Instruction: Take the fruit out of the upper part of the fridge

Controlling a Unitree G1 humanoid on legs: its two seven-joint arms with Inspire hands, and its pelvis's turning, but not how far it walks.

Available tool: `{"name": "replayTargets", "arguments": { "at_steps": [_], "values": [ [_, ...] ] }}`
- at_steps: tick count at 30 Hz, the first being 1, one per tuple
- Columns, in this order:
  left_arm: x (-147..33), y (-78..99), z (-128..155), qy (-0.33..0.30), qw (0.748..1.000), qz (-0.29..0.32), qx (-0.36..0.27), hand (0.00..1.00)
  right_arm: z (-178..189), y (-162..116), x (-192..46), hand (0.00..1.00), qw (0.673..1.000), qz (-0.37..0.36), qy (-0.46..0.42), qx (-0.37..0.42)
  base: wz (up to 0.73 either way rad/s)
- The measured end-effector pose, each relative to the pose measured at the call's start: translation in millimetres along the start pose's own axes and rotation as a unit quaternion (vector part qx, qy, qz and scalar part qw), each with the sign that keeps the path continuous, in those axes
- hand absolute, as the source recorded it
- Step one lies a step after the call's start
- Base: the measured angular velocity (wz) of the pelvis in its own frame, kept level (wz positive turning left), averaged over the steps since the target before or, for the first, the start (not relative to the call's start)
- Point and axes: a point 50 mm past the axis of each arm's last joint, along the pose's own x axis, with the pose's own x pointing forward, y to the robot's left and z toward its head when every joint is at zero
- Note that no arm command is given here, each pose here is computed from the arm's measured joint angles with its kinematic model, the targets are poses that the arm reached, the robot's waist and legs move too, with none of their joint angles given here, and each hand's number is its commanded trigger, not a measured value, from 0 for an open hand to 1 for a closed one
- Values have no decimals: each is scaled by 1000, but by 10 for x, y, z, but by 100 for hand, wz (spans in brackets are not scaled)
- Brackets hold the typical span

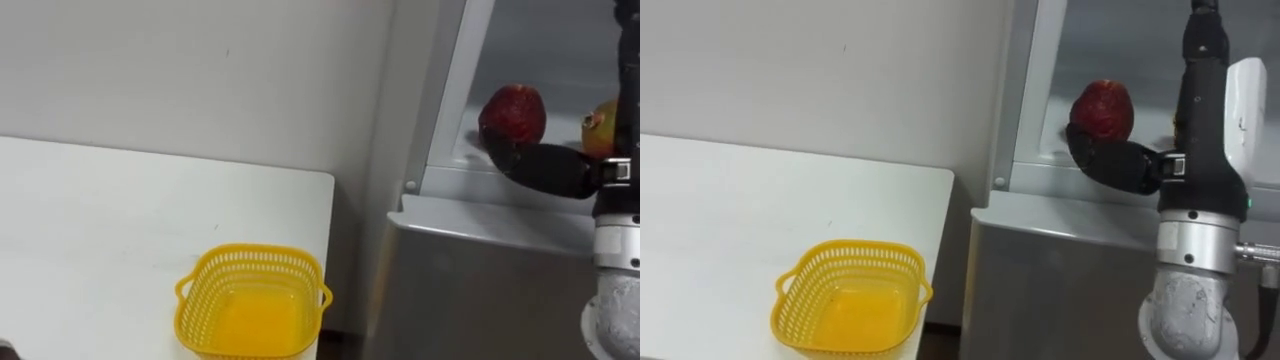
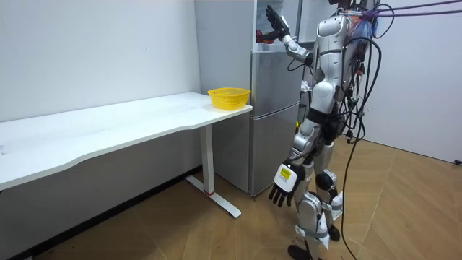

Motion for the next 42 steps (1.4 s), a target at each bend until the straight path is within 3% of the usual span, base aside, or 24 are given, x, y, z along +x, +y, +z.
{"name": "replayTargets", "arguments": {
  "at_steps": [6,17,42],
  "values": [
    [1,4,7,-1,1000,0,-1,0,-13,1,2,0,1000,0,6,-3,0],
    [-13,64,55,-18,1000,14,-7,0,147,-8,251,0,999,16,-31,-3,4],
    [-33,134,35,-24,999,23,-3,0,-157,21,485,0,996,79,27,-38,0]
  ]
}}
